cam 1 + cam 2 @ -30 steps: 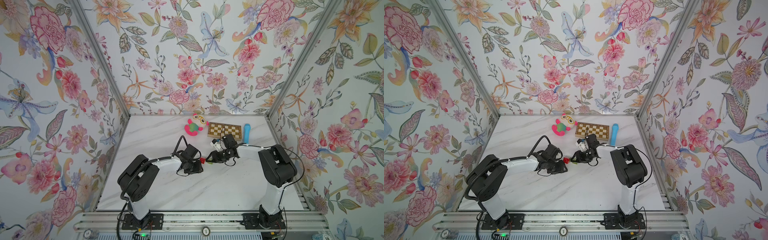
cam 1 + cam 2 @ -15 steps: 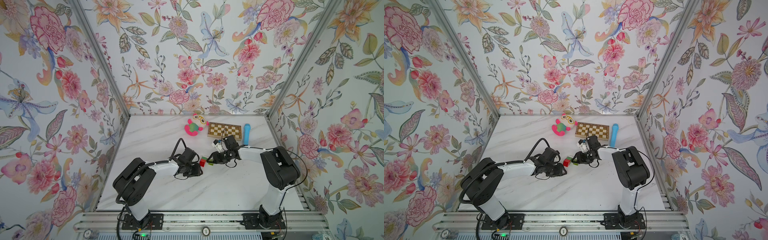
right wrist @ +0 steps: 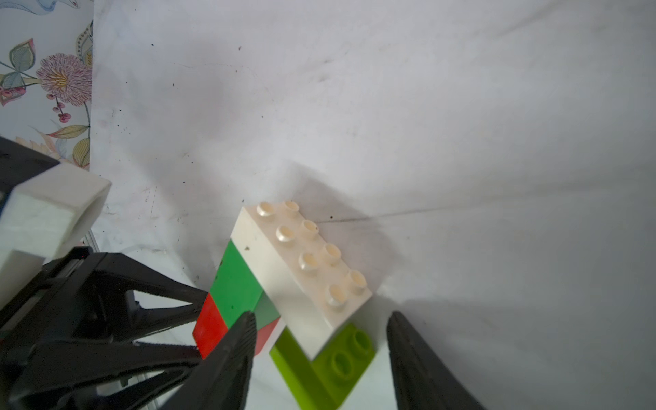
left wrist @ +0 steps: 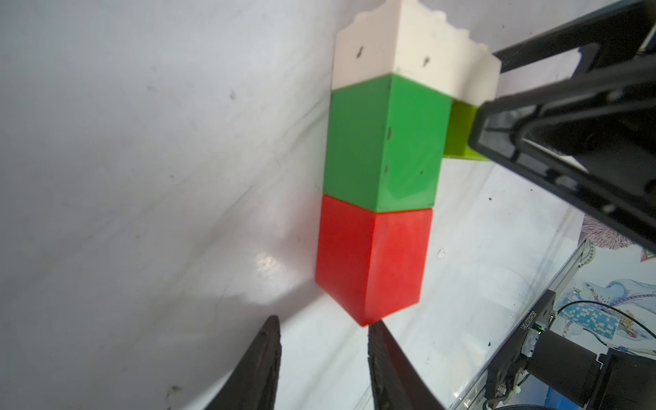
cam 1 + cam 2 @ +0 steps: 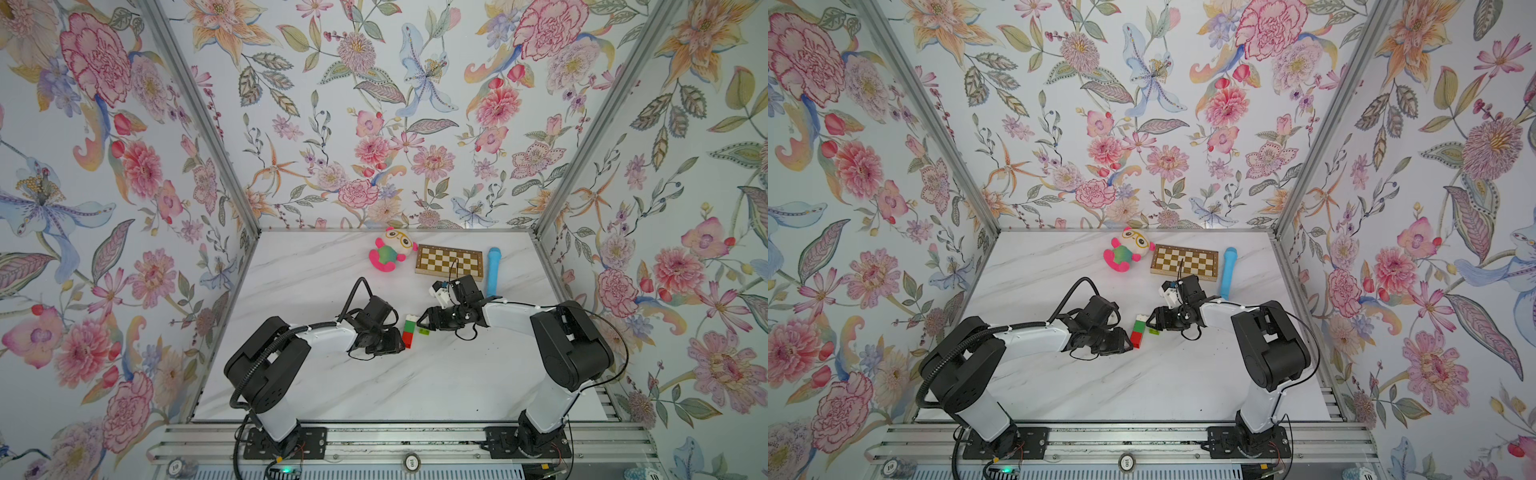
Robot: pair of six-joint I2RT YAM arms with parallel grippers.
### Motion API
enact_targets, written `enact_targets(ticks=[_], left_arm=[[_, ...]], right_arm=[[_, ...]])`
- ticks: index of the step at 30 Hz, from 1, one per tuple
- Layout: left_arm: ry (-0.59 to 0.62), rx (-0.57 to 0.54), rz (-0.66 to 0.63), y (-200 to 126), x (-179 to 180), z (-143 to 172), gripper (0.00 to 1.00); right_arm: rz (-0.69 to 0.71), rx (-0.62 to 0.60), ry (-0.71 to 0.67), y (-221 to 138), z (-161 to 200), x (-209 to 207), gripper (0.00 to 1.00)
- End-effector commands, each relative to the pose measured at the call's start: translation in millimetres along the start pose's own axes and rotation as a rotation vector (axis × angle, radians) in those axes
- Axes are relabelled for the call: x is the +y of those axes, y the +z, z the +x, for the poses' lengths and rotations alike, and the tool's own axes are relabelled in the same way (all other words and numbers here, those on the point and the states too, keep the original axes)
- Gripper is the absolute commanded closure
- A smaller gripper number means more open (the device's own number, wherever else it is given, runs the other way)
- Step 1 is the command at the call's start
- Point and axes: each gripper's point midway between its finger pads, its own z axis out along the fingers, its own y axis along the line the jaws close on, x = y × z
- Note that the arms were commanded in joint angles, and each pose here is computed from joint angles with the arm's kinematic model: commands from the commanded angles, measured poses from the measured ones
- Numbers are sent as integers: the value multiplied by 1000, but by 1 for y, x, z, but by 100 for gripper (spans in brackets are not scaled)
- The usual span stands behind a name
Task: Assemble the letter r with lego
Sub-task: Adjust the lego brick at the center of the board.
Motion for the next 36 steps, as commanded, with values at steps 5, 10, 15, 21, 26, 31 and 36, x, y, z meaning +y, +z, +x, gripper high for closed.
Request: enact_targets(ticks=[5,10,15,21,26,31,36], left_arm=[[11,124,-142,-8,26,33,57],[73,53,-149,-41,15,10,54],[85,-127,-142,-83,20,-28,44],[116,-341,-135,-134,18,-70,28],[119,-401,-148,-152,26,-85,27],[116,-402,-134,-154,32,-91,27],[132,-390,-133,-153,35,-93,25]], right_arm=[[-9,-43,-19,-36,-10,25,26],[39,-71,-9,-66,1,36,31],[75,-39,34,-64,32,31,44],[71,12,85,-38,59,24,58],[76,26,117,-21,65,19,63],[87,29,121,-9,57,17,63],[108,39,129,1,50,11,63]])
